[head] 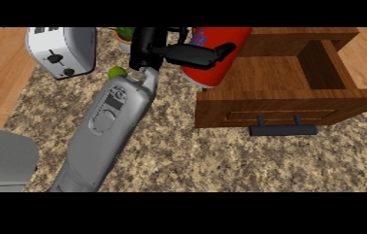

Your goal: Pick up the can, place it into the drawer and close the drawer

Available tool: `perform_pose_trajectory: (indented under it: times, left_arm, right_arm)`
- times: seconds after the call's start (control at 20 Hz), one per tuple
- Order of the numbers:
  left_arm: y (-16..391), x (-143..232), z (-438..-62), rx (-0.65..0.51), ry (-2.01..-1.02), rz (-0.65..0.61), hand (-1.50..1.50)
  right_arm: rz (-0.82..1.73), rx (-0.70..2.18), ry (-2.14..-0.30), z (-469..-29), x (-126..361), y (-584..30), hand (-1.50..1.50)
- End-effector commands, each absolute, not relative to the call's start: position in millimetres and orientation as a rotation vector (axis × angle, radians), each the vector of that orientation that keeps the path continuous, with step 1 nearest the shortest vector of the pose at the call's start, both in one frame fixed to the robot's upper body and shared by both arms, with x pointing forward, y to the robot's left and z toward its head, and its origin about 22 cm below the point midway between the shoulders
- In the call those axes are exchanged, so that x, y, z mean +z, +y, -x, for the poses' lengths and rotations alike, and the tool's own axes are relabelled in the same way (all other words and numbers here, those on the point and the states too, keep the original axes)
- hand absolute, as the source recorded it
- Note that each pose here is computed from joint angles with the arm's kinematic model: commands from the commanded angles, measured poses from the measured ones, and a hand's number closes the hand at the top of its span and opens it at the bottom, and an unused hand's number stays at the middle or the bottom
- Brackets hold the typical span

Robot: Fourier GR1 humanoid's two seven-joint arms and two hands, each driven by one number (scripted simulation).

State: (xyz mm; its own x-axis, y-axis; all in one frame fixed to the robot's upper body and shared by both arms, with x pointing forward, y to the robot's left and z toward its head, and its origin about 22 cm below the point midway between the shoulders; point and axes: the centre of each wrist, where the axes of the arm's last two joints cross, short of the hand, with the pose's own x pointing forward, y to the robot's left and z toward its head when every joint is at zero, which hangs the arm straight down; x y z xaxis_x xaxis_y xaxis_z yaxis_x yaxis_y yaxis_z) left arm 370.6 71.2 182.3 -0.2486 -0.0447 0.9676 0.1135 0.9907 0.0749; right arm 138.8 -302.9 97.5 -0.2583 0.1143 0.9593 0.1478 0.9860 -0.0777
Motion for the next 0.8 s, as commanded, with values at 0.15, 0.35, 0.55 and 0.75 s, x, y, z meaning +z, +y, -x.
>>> perform_pose_trajectory:
  times: [0.15, 0.35, 0.55, 0.75]
  left_arm:
    - [36, 222, -390, -0.190, -1.818, 0.052, 1.50]
    - [15, 239, -392, -0.185, -1.816, 0.026, 1.50]
    - [6, 234, -403, -0.186, -1.794, 0.027, 1.50]
    - [-9, 237, -411, -0.186, -1.786, -0.026, 1.50]
  right_arm:
    - [0.187, -0.019, -1.827, -140, 95, -304, -1.50]
    - [0.168, -0.021, -1.826, -149, 107, -305, -1.50]
    - [0.187, -0.026, -1.838, -150, 93, -311, -1.50]
    - [0.166, -0.011, -1.826, -138, 104, -296, -1.50]
